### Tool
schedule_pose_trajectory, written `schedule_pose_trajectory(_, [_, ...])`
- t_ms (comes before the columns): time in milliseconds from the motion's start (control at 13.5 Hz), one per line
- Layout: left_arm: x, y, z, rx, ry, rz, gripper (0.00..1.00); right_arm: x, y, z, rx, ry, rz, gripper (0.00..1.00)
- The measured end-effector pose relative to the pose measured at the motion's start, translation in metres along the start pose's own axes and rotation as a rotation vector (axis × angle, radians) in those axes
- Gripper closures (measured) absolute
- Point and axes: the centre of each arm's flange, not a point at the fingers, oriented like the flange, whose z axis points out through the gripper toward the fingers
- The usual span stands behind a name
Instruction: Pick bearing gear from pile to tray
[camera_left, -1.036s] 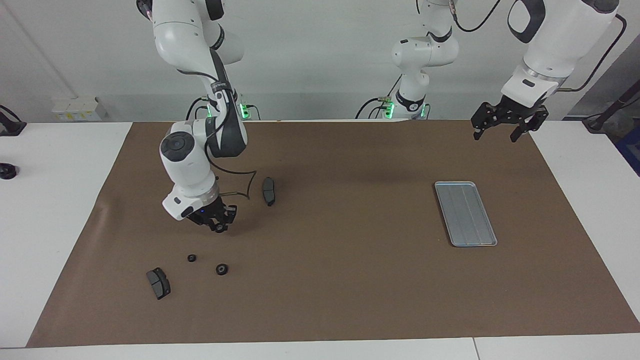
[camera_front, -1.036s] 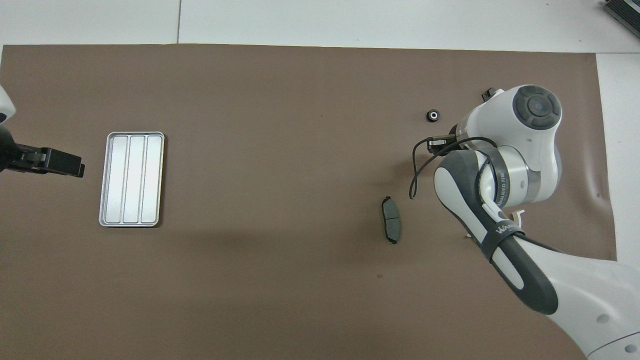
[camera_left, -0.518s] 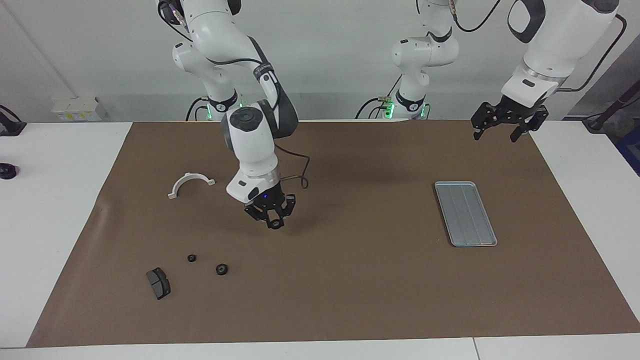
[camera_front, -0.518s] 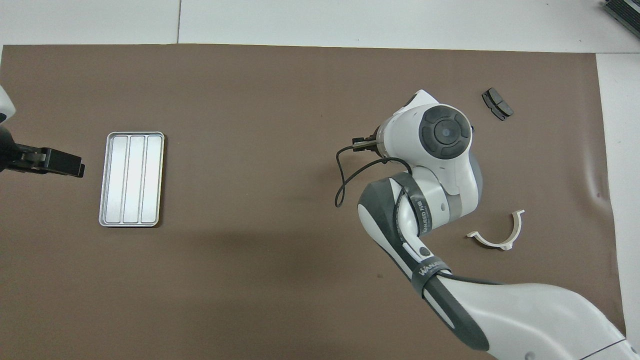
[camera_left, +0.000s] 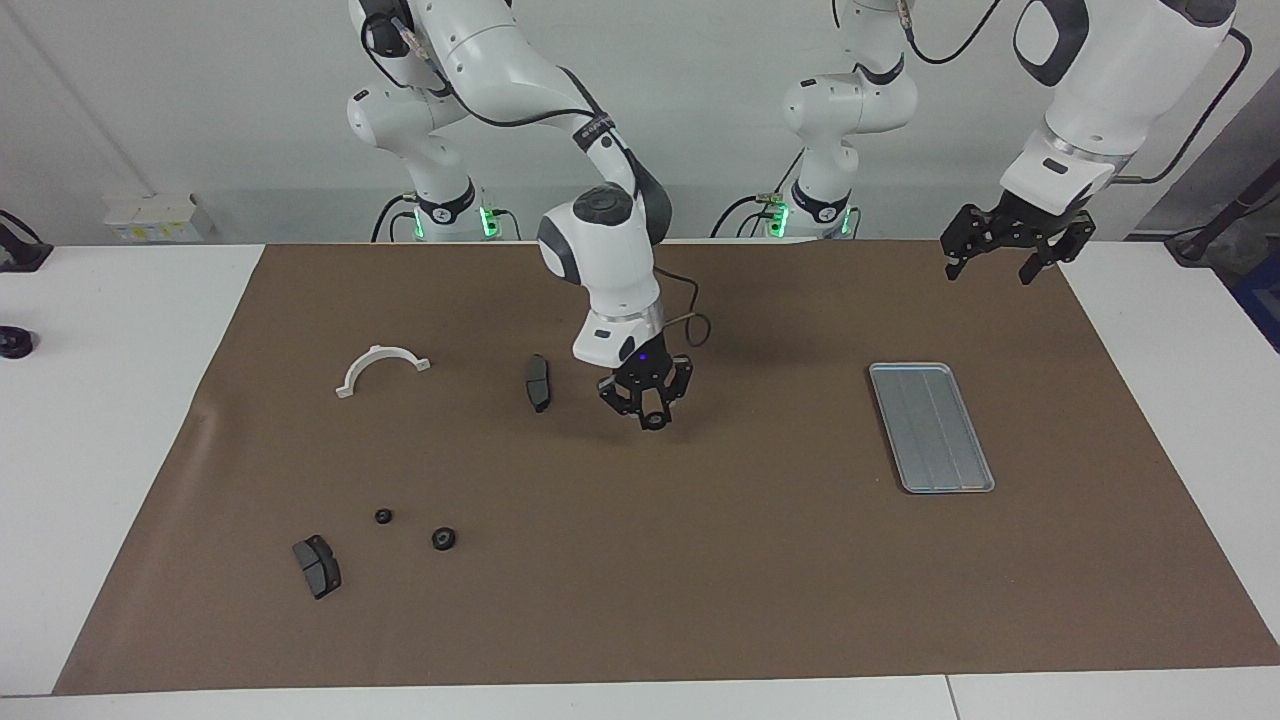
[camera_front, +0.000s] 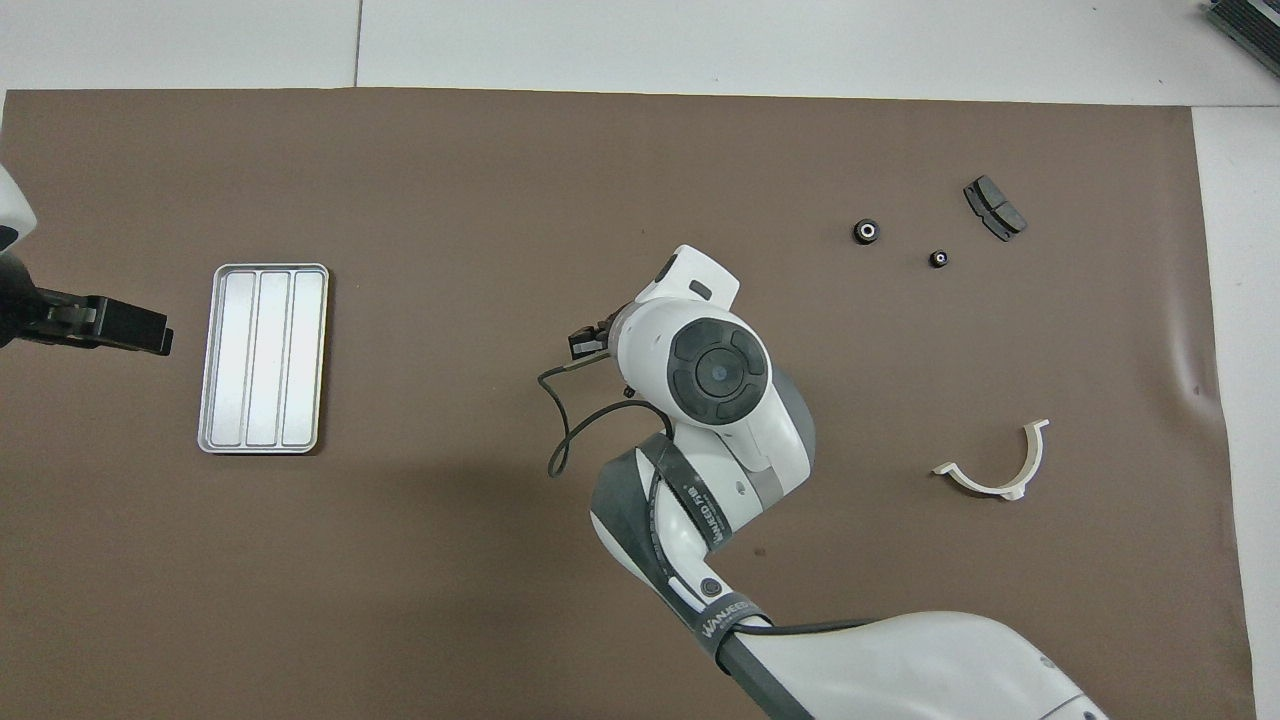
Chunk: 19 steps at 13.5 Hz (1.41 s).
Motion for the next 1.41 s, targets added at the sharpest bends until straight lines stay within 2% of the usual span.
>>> schedule_pose_trajectory(148, [0.003, 0.006, 0.006, 0.002, 0.020, 0.009, 0.00, 0.002, -0.019, 0.015, 0.021, 0.026, -0.024, 0.65])
schedule_pose_trajectory(444, [0.017, 0.035, 0.043, 0.001, 0.119, -0.066, 0.00, 0.021, -0.058, 0.013, 0.046, 0.072, -0.076, 0.65])
schedule_pose_trajectory(666, [0.030, 0.066, 0.077, -0.013, 0.136, -0.115, 0.00, 0.003, -0.103, 0.016, 0.067, 0.052, -0.134, 0.65])
schedule_pose_trajectory(888, [0.051, 0.074, 0.108, -0.026, 0.160, -0.156, 0.00, -0.014, -0.142, 0.033, 0.085, 0.039, -0.168, 0.65])
schedule_pose_trajectory(1258, [0.056, 0.071, 0.117, -0.027, 0.156, -0.165, 0.00, -0.010, -0.150, 0.032, 0.094, 0.052, -0.172, 0.65])
schedule_pose_trajectory(1406, [0.056, 0.071, 0.117, -0.027, 0.156, -0.165, 0.00, -0.011, -0.148, 0.034, 0.087, 0.032, -0.165, 0.65])
